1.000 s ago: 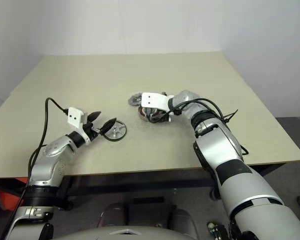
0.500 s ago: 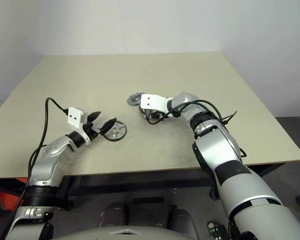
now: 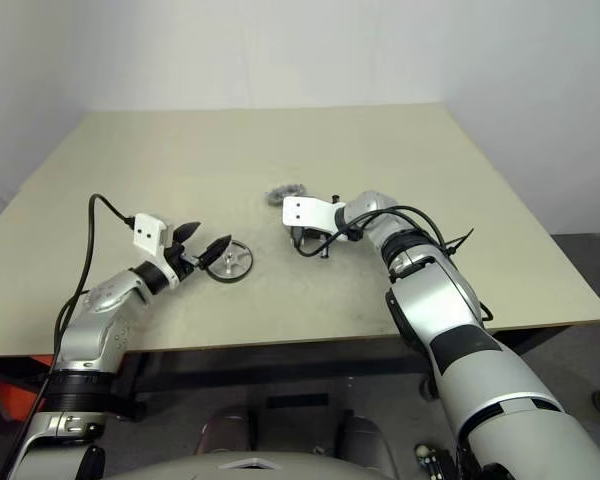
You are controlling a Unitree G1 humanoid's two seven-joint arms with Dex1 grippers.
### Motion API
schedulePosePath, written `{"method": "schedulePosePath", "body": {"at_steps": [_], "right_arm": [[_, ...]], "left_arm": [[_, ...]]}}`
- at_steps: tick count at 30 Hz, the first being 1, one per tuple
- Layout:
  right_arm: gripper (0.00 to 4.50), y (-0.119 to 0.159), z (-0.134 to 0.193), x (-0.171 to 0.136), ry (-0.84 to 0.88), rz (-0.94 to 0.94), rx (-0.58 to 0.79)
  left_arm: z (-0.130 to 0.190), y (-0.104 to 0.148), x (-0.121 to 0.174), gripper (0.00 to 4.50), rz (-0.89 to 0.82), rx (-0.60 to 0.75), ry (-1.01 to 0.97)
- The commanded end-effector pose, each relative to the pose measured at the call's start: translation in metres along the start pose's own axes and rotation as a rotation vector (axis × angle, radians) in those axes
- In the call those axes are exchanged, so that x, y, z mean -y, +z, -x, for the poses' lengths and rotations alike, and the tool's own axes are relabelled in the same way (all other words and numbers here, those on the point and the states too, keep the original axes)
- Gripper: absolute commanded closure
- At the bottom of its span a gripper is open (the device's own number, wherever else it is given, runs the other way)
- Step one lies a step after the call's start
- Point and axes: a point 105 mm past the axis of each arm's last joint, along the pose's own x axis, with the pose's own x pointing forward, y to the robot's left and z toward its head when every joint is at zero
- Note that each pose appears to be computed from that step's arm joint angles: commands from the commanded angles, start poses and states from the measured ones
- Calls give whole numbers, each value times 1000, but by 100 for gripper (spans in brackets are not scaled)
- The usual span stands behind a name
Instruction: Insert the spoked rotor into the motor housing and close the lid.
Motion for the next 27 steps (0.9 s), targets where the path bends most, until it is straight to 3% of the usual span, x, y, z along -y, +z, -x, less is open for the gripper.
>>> {"method": "schedulePosePath", "body": {"at_steps": [1,12,19,27], "right_arm": [[446,6,4,9,-29,28,12],[446,12,25,34,-134,26,59],[446,0,51,45,-179,21,67],[446,-8,76,31,-96,15,168]], "left_arm": [[0,15,-3,0,-36,43,7],[-1,13,-2,0,-31,40,8],[-1,10,-1,0,-26,36,8],[-1,7,0,0,-19,32,6]]}}
